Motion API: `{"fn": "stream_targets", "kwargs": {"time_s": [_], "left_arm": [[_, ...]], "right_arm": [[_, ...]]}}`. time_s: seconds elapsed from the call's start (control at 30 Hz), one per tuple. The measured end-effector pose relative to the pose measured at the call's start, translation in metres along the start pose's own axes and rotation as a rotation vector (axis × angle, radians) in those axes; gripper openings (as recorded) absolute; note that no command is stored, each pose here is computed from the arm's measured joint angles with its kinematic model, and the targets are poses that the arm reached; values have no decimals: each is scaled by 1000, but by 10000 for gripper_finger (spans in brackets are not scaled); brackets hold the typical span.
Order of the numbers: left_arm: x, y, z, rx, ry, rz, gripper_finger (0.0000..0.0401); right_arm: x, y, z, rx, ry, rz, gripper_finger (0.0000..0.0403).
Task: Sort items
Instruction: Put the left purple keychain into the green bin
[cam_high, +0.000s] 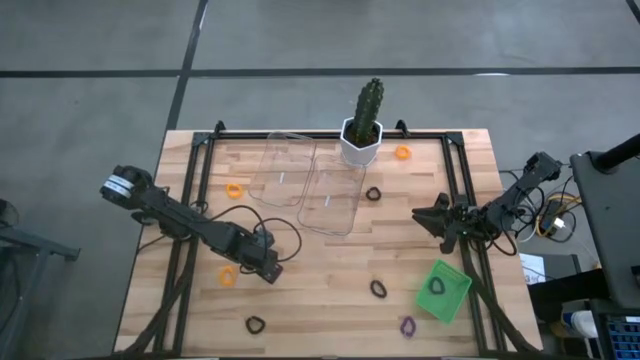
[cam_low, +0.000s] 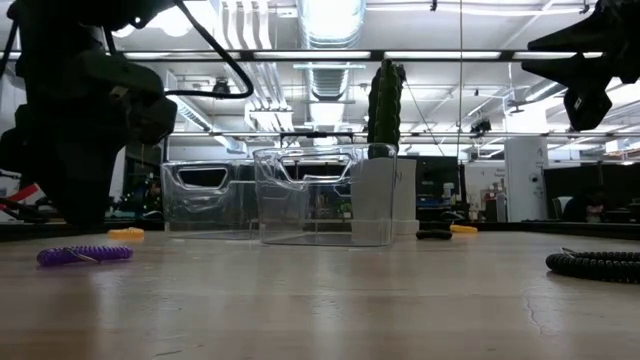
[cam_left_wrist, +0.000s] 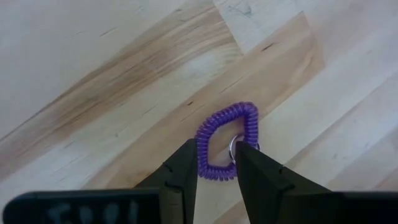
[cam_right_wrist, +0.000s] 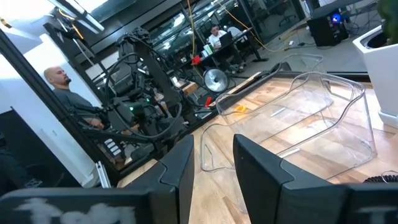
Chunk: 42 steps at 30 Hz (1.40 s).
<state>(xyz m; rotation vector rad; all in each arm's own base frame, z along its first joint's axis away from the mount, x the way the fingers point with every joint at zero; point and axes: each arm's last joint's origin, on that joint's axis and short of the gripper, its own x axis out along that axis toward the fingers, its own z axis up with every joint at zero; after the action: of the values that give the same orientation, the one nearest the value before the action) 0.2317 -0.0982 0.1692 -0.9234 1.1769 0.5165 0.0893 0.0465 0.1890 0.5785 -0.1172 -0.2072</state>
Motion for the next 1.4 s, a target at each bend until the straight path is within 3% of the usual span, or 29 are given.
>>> {"fn": "stream_targets", "kwargs": {"time_s": [0.7, 1.23, 1.4], "left_arm": [[17, 7, -3, -25, 44, 9, 101], [46, 9, -5, -93, 72, 141, 101], [53, 13, -6, -123, 77, 196, 83]], "right_arm": [[0, 0, 0, 0, 0, 0, 107], [0, 0, 0, -1, 1, 0, 107], [0, 0, 0, -1, 1, 0, 107]]}}
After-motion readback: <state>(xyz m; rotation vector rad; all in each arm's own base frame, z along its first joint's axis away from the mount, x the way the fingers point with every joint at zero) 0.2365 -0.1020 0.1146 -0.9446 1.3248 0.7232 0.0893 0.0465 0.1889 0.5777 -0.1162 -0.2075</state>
